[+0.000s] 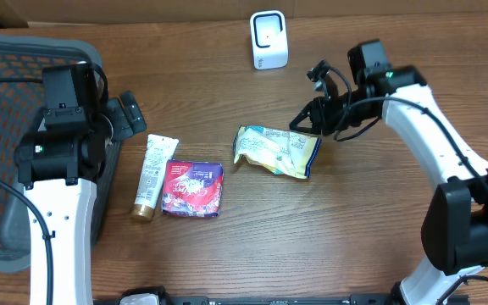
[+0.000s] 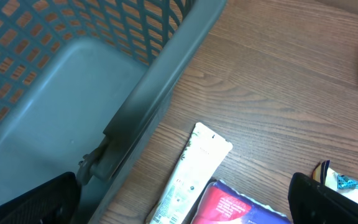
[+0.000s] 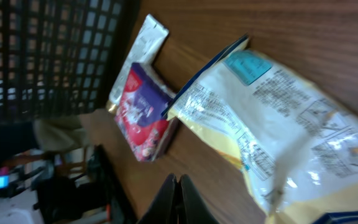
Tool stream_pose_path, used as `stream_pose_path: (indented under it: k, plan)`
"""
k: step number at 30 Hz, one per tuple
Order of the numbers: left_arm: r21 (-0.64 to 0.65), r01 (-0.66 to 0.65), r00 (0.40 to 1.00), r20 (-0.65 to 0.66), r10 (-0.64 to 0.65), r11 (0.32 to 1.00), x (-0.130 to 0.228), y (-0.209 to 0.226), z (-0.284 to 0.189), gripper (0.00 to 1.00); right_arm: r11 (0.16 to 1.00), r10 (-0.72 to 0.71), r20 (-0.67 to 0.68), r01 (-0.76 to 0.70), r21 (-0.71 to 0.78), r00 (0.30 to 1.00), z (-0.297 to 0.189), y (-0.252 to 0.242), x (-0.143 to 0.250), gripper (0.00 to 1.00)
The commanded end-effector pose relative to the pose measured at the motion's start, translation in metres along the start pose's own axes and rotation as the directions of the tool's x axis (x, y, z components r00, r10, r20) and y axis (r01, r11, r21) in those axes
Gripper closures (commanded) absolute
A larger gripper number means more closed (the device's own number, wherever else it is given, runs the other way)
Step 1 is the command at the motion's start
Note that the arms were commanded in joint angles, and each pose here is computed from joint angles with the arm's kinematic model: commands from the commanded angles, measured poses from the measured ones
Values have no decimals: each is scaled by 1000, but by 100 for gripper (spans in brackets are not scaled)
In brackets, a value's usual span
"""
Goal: Scan the item barcode
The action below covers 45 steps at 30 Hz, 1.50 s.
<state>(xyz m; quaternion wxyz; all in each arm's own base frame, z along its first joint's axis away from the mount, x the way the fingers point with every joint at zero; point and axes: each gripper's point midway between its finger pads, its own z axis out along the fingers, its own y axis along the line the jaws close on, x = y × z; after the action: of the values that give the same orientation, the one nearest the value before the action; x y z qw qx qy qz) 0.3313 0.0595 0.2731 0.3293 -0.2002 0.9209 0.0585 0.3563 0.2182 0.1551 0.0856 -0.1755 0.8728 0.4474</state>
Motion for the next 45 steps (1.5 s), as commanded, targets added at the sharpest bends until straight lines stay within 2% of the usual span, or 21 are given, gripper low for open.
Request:
stream_pose_path:
  k: [1,8,12,16,19,24,28,32,35,38,41,45]
  plan:
    - [16,13,1000,14,-13,1000,-3,-2,-6,0,975,9,-1,-9,-223,1000,14,16,19,96]
    - [16,13,1000,14,-13,1000,-3,-2,-6,0,961,97,54,-79,-265,994,52,-10,33,96]
    - [16,13,1000,14,-13,1000,-3,-2,-6,0,984,140,89,-129,-121,986,80,-36,31,96]
    - [16,13,1000,14,-13,1000,-3,-2,-6,0,985,154,80,-147,-85,985,104,-50,34,96]
    - [16,12,1000,14,-12,1000,-3,-2,-6,0,972,229,88,-232,26,969,118,-85,42,96]
    - [16,13,1000,14,-13,1000,-3,-2,-6,0,961,273,85,-276,29,958,120,-94,45,96]
    - [16,12,1000,14,-12,1000,-3,-2,-6,0,936,349,24,-350,46,937,123,-94,63,96]
    - [16,13,1000,14,-13,1000,-3,-2,-6,0,862,503,-57,-496,102,862,122,-95,93,96]
    - [16,13,1000,14,-13,1000,-3,-2,-6,0,889,456,-107,-446,106,883,122,-91,105,96]
    - [16,13,1000,14,-13,1000,-3,-2,-6,0,922,386,-130,-385,34,913,118,-70,100,96]
    - [16,13,1000,14,-13,1000,-3,-2,-6,0,938,346,-92,-343,46,934,101,-53,86,96]
    - [16,13,1000,14,-13,1000,-3,-2,-6,0,966,242,28,-244,90,970,61,-25,52,96]
